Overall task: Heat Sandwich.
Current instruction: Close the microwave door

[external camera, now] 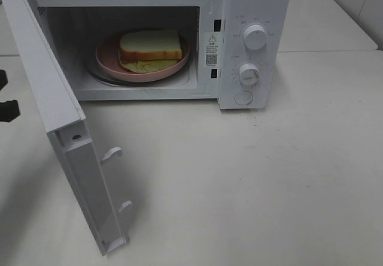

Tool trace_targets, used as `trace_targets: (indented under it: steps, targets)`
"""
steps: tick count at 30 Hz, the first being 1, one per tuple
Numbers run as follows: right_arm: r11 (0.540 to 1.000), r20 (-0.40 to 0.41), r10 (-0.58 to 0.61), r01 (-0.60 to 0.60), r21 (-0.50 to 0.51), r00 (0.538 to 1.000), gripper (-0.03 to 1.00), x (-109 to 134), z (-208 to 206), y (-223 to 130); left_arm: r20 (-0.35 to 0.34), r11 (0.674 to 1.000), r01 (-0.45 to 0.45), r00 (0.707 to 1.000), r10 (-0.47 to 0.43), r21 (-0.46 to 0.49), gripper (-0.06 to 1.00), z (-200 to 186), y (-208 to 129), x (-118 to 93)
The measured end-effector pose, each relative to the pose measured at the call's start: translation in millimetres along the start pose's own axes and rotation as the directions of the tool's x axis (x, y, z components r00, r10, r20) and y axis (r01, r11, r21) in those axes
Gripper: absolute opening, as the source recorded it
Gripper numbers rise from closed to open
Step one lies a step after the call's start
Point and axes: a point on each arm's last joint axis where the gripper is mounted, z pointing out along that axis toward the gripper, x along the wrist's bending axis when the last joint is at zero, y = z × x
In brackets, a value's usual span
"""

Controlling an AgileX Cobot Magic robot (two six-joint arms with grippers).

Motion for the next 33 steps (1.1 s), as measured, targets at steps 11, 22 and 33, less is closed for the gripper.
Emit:
trace_targets:
  steps: [11,22,33]
  targets:
    - [1.000,0.000,0.000,0.000,0.000,1.000,0.77,0,0,0,0.132,1.000,-0.021,0.991,0.022,-0.006,0.00,33,-3,-41]
    - [1.000,0.000,0.000,0.000,0.000,1.000,0.77,0,0,0,0.153,1.000,-0.022,0.988,0.023,-0.010,0.00,57,-2,-81]
    - [1.000,0.000,0.000,0.000,0.000,1.000,0.77,0,0,0,0.151,0.999,0.027,0.988,-0.022,-0.032,0.00,92,4,-125]
